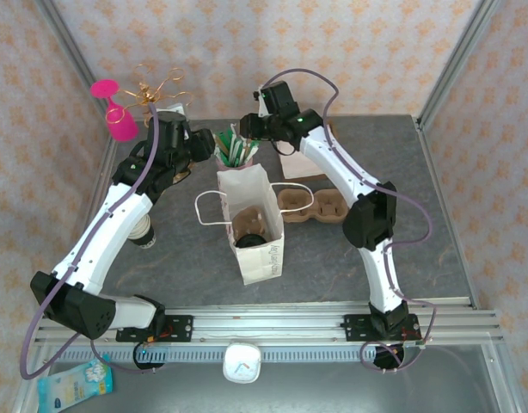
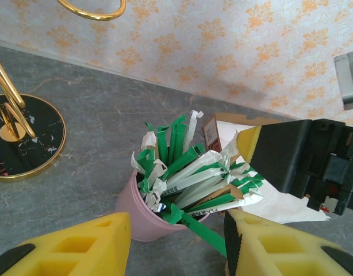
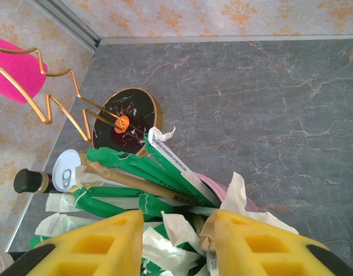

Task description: Pack the takeout coffee

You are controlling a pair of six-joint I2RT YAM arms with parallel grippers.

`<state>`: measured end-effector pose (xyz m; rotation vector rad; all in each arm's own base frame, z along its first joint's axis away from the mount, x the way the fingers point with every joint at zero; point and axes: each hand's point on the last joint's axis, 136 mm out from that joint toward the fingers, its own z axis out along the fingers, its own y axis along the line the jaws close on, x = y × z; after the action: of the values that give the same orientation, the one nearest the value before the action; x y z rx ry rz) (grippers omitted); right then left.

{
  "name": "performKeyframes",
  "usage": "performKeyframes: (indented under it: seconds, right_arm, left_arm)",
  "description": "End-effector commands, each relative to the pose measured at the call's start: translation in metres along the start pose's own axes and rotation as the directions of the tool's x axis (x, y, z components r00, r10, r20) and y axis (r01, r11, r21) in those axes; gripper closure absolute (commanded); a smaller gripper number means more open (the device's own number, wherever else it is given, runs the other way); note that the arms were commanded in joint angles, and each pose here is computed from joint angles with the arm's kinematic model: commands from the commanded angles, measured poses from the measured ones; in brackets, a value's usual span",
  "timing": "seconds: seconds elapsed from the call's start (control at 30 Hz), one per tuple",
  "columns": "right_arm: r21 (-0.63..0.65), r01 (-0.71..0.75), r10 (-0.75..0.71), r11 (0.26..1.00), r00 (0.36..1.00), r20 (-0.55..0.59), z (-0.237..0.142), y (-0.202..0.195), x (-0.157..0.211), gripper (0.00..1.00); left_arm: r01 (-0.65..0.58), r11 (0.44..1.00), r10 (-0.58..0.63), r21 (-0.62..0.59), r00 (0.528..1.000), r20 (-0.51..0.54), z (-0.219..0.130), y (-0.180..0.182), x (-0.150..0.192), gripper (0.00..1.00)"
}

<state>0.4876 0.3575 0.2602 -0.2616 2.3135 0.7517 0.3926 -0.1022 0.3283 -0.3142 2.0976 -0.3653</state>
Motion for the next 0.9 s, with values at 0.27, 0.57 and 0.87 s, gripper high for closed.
performKeyframes:
  seconds: [0.27, 0.57, 0.87]
  right_arm:
    - [-0.031, 0.006, -0.005, 1.0, 1.0, 0.03, 0.005, 0.008, -0.012, 0.71]
    - [-0.027, 0.006, -0.005, 1.0, 1.0, 0.022, 0.011, 0.006, -0.01, 0.76]
    - [-0.038, 0.008, -0.007, 0.999, 1.0, 0.027, 0.011, 0.008, -0.013, 0.9]
  left_arm:
    - [0.007, 1.0, -0.007, 0.01, 0.999, 0.054, -0.01, 0.005, -0.011, 0.51]
    - [0.008, 1.0, -0.008, 0.004, 0.999, 0.052, -0.011, 0.007, -0.011, 0.51]
    - [0.008, 1.0, -0.008, 0.006, 0.999, 0.05, -0.01, 0.008, -0.01, 0.51]
